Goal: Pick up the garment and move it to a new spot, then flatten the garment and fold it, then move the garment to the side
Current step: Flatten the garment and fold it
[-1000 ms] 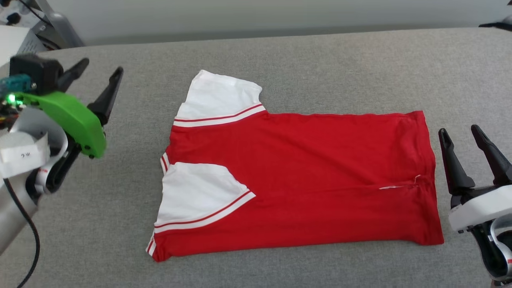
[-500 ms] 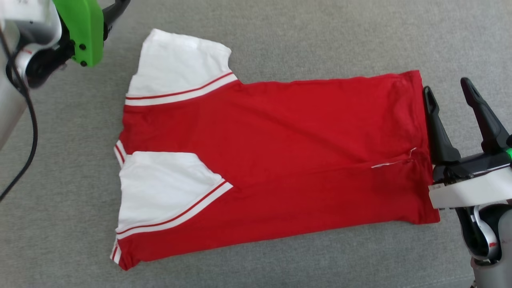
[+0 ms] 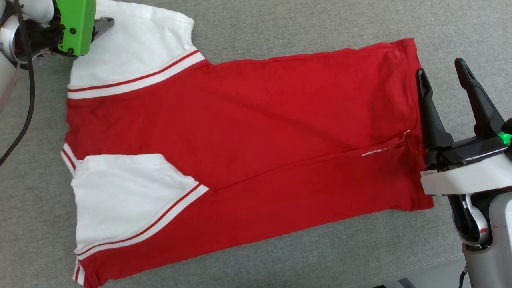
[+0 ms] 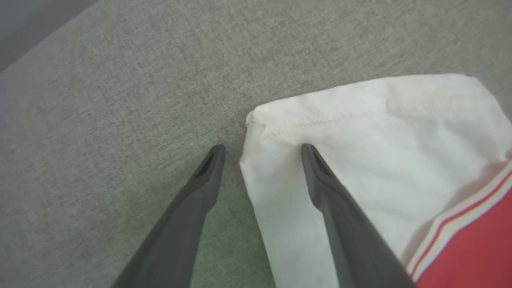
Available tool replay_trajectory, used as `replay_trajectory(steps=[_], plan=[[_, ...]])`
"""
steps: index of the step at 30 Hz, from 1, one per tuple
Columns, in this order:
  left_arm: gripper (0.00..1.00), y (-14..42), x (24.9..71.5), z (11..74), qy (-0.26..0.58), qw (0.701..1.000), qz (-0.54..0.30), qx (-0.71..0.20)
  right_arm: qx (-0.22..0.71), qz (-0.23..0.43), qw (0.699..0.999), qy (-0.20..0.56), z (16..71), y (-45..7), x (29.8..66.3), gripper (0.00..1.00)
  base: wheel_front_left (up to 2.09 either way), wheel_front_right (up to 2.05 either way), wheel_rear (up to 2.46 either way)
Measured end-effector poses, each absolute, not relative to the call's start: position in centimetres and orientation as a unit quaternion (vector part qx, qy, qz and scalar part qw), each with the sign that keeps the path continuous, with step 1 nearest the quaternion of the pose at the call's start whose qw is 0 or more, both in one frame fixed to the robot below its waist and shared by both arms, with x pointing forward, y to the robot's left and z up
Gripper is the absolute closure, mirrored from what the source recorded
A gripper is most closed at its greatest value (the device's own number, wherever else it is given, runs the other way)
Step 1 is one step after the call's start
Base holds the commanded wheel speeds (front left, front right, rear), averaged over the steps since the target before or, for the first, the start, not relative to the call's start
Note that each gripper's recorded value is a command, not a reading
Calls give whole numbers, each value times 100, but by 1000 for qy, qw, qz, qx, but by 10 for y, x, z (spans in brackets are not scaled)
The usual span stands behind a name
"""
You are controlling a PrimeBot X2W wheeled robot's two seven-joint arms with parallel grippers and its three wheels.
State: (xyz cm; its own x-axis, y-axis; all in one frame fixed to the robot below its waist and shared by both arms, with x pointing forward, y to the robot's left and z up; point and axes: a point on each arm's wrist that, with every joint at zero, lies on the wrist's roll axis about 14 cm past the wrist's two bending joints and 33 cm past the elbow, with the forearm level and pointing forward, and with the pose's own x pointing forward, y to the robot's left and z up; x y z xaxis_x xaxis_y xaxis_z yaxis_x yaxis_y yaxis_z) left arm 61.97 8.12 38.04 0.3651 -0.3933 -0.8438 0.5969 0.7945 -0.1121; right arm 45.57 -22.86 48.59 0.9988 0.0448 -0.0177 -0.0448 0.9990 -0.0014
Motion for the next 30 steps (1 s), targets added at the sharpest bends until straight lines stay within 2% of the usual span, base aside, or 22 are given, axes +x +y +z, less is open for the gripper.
replay_trajectory(steps=[6, 7, 8, 14, 20, 25, 30], plan=[[0, 78, 622, 364, 499, 805, -303, 104, -4, 8, 1000, 22, 475, -238, 452, 0, 0, 0, 0], [57, 79, 621, 363, 499, 804, -304, 107, -5, 6, 1000, 22, 475, -239, 452, 0, 0, 0, 0], [100, 79, 620, 364, 499, 803, -304, 111, -5, 5, 1000, 22, 475, -240, 452, 0, 0, 0, 0], [100, 73, 613, 376, 475, 810, -320, 122, -12, 6, 1000, 6, 487, -243, 455, 0, 0, 0, 0], [100, 64, 613, 412, 403, 841, -340, 120, -59, 28, 998, 1, 516, -249, 469, 0, 0, 0, 0], [100, 56, 597, 439, 351, 855, -364, 117, -81, 53, 994, 54, 528, -253, 480, 0, 0, 0, 0], [100, 64, 582, 459, 314, 865, -370, 124, -94, 75, 977, 175, 513, -261, 487, 0, 0, 0, 0]])
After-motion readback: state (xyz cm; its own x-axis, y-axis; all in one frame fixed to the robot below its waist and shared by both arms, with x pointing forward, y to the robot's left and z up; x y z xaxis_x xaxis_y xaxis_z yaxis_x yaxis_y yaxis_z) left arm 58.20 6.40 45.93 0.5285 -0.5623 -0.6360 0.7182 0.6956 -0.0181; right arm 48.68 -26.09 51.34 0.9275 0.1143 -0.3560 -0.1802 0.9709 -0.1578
